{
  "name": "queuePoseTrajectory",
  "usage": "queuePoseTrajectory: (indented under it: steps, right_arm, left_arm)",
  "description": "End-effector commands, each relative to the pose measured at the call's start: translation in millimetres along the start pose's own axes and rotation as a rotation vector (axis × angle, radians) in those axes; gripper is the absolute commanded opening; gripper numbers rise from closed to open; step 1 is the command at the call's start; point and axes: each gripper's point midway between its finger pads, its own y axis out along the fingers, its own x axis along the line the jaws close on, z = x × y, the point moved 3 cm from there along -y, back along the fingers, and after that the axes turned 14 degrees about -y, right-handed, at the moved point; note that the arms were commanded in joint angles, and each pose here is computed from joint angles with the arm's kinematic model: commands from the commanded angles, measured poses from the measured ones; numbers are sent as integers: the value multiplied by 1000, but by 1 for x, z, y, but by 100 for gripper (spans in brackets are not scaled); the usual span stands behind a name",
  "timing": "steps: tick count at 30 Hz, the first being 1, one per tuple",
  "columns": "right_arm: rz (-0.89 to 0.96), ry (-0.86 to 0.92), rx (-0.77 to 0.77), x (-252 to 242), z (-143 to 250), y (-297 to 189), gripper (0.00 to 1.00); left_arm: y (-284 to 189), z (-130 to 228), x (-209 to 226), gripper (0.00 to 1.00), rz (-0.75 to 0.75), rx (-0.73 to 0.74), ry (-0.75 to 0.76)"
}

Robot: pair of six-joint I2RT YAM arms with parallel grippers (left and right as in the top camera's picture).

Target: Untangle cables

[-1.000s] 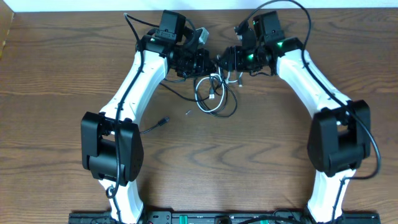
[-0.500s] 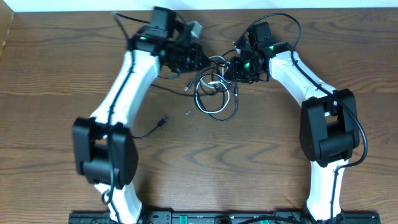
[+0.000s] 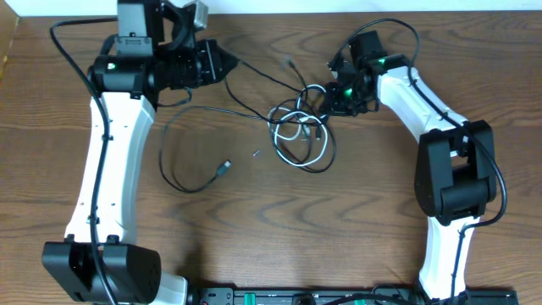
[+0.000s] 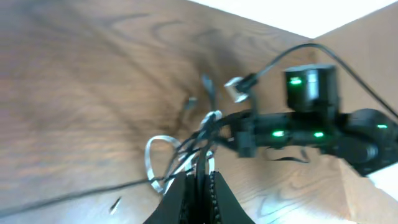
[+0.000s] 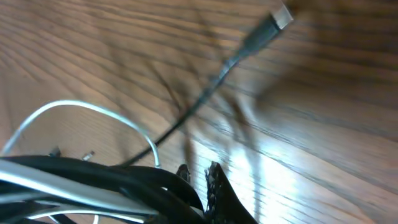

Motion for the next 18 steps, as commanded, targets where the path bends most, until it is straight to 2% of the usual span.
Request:
queuePoseTrajectory:
  steps: [1, 12, 18]
  right_arm:
    - [110, -17, -49, -33, -4, -37, 1]
    - [142, 7, -82, -68, 12, -105, 1]
    - [-69, -122, -178, -39, 6, -128, 1]
  left_arm:
    - [-31, -18, 4, 8, -56, -113, 39]
    - [-66, -34, 68, 8, -253, -194, -111]
    - [-76, -31, 85, 8, -297, -187, -160]
